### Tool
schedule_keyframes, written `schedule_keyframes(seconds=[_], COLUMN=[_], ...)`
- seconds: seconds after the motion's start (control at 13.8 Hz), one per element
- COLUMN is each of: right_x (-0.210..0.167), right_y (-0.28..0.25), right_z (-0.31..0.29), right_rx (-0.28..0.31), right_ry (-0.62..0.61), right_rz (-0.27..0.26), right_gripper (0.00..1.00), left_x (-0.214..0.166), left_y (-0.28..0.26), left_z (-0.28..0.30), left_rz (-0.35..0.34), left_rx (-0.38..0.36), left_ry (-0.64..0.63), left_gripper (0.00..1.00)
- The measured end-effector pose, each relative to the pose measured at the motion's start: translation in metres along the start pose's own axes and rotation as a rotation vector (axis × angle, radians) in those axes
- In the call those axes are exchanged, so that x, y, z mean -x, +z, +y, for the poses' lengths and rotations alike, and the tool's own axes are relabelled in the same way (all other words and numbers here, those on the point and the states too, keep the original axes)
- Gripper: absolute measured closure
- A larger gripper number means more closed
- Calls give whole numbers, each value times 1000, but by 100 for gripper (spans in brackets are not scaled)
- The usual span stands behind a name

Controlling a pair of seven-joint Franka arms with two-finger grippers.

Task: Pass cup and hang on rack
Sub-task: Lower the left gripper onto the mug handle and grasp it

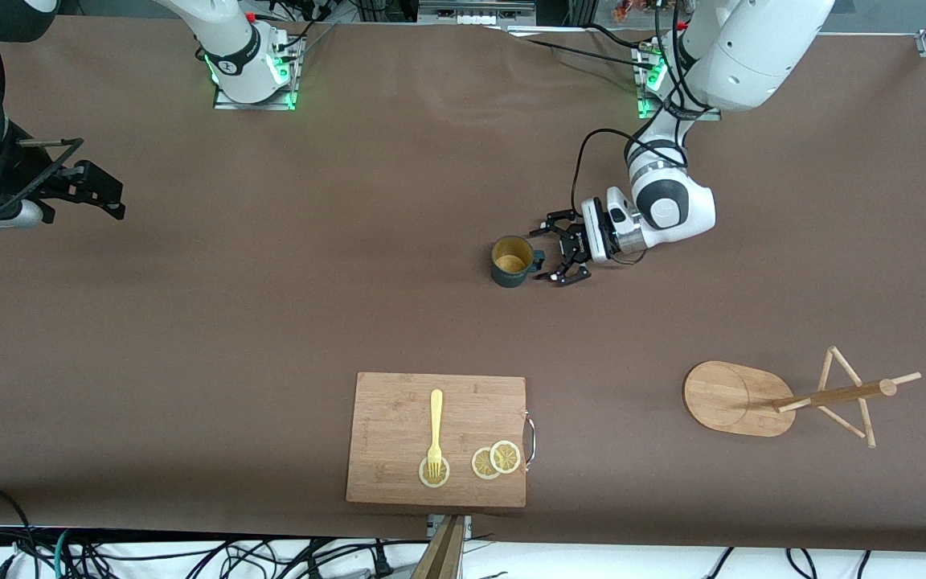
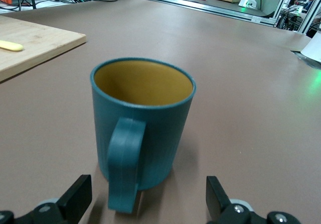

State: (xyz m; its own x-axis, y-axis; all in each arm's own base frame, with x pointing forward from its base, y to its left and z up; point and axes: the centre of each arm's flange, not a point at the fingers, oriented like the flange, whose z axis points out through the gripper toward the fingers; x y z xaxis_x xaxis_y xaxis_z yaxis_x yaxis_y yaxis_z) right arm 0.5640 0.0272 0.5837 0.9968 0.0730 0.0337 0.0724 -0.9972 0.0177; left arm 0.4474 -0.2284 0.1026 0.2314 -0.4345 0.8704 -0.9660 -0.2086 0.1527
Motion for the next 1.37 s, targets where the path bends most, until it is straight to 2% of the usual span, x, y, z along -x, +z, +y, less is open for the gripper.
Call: schedule_keyframes(seconds=[0.14,0.51,0.65,0.72,1.01,1.37], right_x=[0,-1,-1,-1,-1,-1], right_y=[1,1,0,0,0,0], right_z=[7,5,4,5,4,3], right_rx=[1,1,1,1,1,1], right_ry=[7,-14,-15,-15,-16,-18], right_rz=[-2,-1,0,1,1,1], right_gripper=[0,0,0,0,0,0], left_x=[-2,-1,0,0,-2,-28], left_y=[3,2,1,1,-1,-10], left_z=[0,-2,-3,-4,-7,-18], left_rz=[0,4,15,19,25,59], left_rx=[2,-17,-45,-55,-68,-90], left_ry=[5,67,43,35,17,-83], left_gripper=[0,53,77,79,79,79])
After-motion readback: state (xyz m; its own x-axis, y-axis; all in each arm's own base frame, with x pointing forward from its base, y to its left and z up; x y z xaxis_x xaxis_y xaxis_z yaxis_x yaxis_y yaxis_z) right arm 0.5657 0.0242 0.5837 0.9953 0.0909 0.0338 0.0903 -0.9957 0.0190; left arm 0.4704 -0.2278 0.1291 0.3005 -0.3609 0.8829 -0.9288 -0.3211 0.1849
